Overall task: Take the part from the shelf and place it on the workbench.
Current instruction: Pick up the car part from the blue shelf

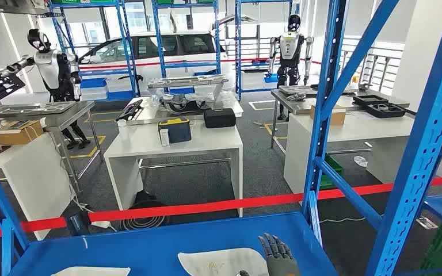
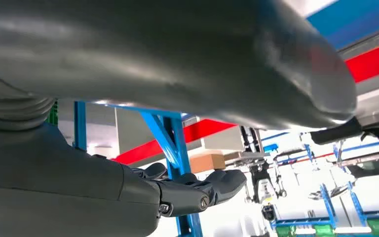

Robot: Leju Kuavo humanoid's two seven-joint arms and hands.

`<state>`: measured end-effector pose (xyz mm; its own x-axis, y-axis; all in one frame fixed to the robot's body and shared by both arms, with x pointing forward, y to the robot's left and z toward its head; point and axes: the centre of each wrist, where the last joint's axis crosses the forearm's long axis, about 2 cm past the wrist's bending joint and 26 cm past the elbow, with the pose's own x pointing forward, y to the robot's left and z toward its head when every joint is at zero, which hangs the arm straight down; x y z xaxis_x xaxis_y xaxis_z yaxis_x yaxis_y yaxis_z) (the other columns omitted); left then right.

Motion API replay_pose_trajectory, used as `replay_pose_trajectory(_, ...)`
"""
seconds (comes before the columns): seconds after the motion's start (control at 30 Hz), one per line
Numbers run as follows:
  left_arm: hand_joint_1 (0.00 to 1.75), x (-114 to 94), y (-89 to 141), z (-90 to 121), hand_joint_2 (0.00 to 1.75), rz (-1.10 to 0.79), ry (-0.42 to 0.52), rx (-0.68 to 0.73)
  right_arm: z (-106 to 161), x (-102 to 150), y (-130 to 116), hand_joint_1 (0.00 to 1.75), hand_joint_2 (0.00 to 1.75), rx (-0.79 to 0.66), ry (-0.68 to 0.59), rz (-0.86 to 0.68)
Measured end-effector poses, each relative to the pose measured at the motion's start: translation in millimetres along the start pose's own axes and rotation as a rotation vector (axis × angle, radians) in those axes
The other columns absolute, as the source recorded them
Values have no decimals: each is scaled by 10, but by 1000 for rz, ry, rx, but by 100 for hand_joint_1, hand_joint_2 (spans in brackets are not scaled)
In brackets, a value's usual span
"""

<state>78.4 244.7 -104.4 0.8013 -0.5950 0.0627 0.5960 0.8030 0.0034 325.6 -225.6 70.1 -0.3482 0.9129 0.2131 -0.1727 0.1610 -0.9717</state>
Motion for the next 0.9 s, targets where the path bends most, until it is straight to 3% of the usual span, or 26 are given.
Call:
replay_pose_trajectory(0.13,0,-19,6,-2,0,1,4,1,-1,13,1,0,0,0,-3,-1)
replay_pose_trajectory(0.27,0,-4,1,0,0,3,2,0,-23,13,-31,0,175,-9,-8,1)
replay_pose_trajectory(0.9,0,130,59,21,0,-9,-23,14,-88,250,102,0,175,68,-30,-88)
